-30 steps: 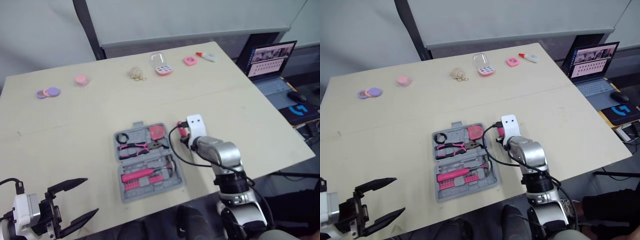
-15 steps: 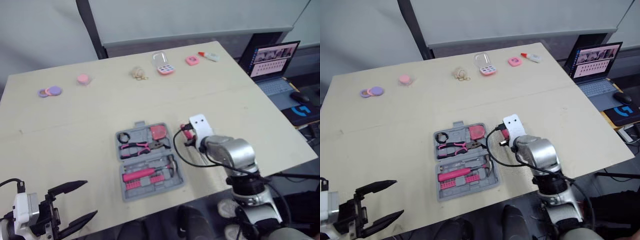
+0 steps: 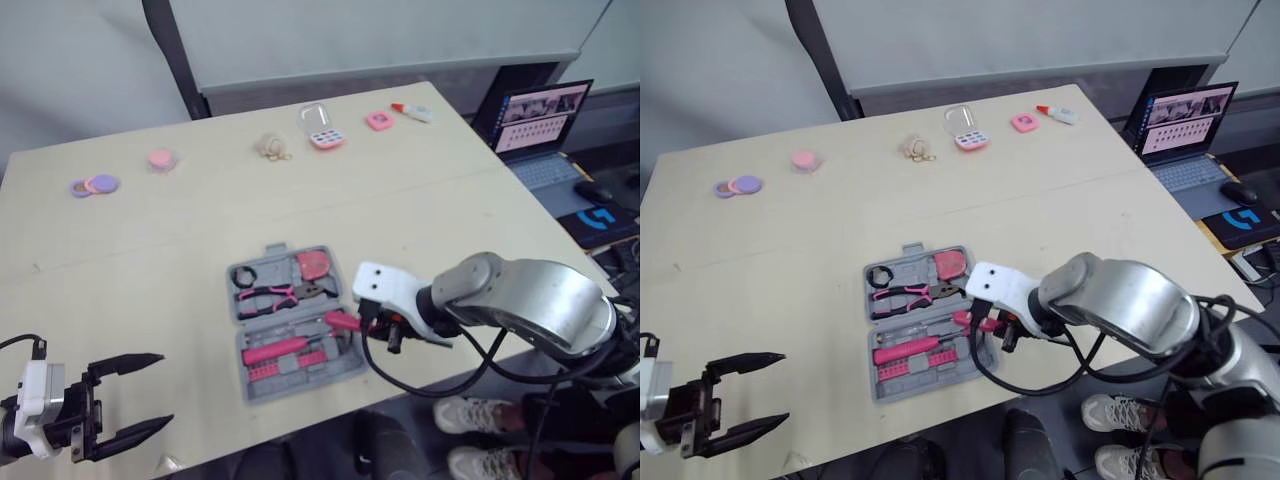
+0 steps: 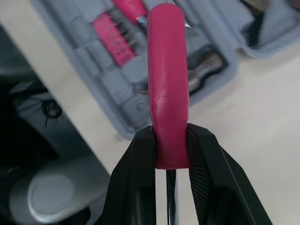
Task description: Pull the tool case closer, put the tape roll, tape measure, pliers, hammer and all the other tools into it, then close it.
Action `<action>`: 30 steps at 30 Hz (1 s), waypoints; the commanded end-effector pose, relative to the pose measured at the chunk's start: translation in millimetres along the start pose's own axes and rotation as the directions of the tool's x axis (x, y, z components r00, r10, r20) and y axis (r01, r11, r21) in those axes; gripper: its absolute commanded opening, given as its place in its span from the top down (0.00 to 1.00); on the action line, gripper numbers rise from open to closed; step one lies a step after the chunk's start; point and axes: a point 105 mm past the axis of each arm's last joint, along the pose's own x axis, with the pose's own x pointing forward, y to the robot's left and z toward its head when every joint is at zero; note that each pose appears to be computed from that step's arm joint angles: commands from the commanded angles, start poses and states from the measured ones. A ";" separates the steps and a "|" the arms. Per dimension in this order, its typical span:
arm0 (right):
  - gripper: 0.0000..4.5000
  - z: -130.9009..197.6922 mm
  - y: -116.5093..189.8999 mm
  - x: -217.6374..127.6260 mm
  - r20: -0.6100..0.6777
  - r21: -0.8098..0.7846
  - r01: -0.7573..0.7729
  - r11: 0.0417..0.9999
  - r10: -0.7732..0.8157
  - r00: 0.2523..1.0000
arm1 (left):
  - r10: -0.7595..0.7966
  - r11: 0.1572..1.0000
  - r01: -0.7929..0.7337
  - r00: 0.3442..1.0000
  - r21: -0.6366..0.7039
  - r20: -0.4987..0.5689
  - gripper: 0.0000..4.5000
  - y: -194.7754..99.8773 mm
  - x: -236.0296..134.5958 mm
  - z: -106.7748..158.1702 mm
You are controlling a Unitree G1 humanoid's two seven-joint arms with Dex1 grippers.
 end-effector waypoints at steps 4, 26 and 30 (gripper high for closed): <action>0.91 24.6 16.1 14.8 -0.042 -0.099 -0.099 0.990 0.095 0.995 | -0.087 0.996 0.087 0.995 0.010 -0.038 0.00 -10.7 -4.1 0.6; 0.91 73.5 44.7 70.6 -0.097 -0.261 -0.212 0.942 0.192 0.976 | -0.128 0.991 0.131 0.987 0.018 -0.095 0.00 -34.0 -15.6 0.9; 0.91 74.7 49.2 77.5 -0.109 -0.272 -0.227 0.935 0.205 0.973 | -0.126 0.992 0.128 0.987 0.018 -0.097 0.00 -33.9 -15.5 1.2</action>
